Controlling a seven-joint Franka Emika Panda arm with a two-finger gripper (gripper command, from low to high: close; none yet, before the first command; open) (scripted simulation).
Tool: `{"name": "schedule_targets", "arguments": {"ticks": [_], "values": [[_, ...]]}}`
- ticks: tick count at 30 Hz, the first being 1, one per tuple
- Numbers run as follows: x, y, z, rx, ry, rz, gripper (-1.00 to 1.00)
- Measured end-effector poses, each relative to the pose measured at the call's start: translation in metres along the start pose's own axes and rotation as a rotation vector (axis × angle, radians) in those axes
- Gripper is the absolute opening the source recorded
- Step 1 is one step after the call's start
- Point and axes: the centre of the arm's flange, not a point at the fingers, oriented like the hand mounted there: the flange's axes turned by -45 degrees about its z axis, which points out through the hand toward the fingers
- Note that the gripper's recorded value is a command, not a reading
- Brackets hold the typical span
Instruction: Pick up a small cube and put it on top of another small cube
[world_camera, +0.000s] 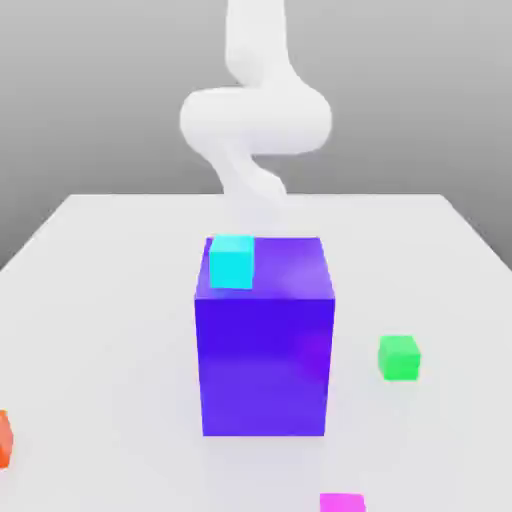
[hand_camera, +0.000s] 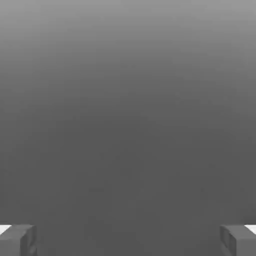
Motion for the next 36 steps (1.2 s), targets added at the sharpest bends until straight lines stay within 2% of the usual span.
{"name": "schedule_targets", "arguments": {"ticks": [7,15,29,33,34,36], "values": [[-0.005,-0.019,0.125,-0.009,-0.177,0.005,0.0],[-0.049,-0.042,0.261,-0.014,-0.374,0.007,0.0],[-0.21,-0.082,0.454,-0.016,-0.716,0.012,0.0],[-0.252,-0.084,0.497,-0.015,-0.736,0.013,0.0],[-0.26,-0.084,0.505,-0.016,-0.737,0.013,-1.0],[-0.26,-0.084,0.505,-0.016,-0.737,0.013,-1.0]]}}
